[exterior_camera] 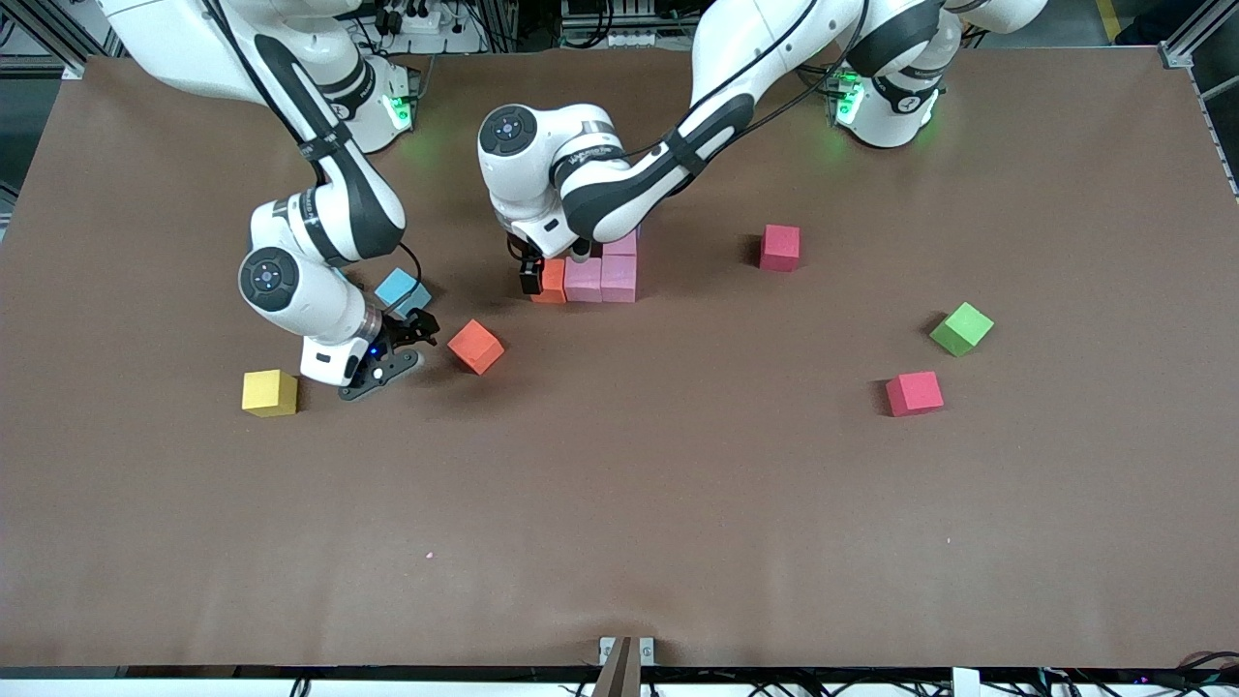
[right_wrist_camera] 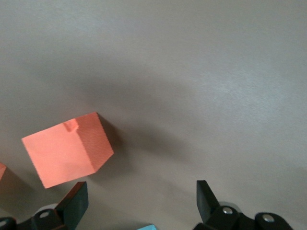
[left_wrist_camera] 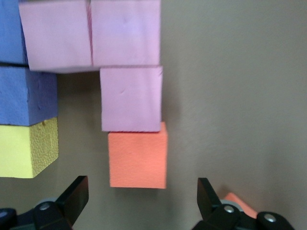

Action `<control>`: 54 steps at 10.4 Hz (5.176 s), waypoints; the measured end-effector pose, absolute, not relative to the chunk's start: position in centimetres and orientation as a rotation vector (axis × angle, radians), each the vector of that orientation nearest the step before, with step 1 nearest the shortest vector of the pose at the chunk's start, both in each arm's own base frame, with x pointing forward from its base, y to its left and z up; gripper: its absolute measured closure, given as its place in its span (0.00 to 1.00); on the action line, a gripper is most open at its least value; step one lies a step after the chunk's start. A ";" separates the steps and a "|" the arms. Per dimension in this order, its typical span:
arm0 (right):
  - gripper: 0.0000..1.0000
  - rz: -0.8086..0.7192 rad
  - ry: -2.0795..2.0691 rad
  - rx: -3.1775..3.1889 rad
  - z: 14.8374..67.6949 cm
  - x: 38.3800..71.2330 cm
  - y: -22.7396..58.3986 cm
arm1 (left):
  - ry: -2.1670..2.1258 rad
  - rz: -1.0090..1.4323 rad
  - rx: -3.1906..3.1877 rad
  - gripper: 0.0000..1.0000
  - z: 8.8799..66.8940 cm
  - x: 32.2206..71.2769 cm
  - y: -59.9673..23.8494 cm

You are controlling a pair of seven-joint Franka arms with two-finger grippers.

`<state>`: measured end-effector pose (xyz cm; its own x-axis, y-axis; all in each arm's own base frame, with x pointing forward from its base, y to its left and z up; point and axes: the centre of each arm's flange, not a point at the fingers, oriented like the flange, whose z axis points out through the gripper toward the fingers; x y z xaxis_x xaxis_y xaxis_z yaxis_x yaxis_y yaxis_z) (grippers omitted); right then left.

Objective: Form number 2 with 11 blocks
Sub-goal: 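Grasp the second orange cube with the right gripper while the left gripper reaches red, then grasp the red cube with the left gripper while the right gripper carries orange, then place the orange cube with the right gripper while the left gripper carries red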

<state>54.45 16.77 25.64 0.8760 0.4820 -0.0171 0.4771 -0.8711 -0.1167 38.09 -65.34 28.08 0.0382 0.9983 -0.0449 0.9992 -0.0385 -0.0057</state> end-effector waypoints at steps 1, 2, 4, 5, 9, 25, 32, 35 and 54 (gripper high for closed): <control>0.00 0.047 -0.775 -2.926 25.8 54.3 17.8 | 2.182 -0.039 2.233 0.00 29.4 39.6 -64.2; 0.00 0.024 -0.802 -2.913 26.0 54.1 19.0 | 2.212 -0.020 2.215 0.00 30.6 41.4 -62.7; 0.00 -0.016 -0.853 -2.888 25.9 53.5 21.3 | 2.279 0.019 2.173 0.00 32.1 46.0 -58.2; 0.00 -0.042 -0.871 -2.876 25.2 53.3 22.2 | 2.300 0.034 2.165 0.00 32.2 48.1 -55.7; 0.00 -0.036 -0.936 -2.840 21.2 51.7 25.0 | 2.324 0.046 2.168 0.00 32.5 58.9 -42.5; 0.37 -0.047 -0.718 -2.949 23.1 49.8 28.1 | 1.108 -0.133 3.083 0.00 28.9 64.2 -13.7; 0.37 0.001 0.047 -3.023 23.4 45.9 34.9 | 0.633 -0.058 3.129 0.00 26.9 64.7 -8.5; 0.37 0.010 0.111 -3.007 21.9 44.4 36.8 | 0.597 -0.008 3.135 0.00 28.5 64.9 -8.3; 0.38 -0.084 0.096 -3.102 19.2 44.6 37.8 | 0.264 -0.172 3.169 0.00 19.3 60.6 -5.7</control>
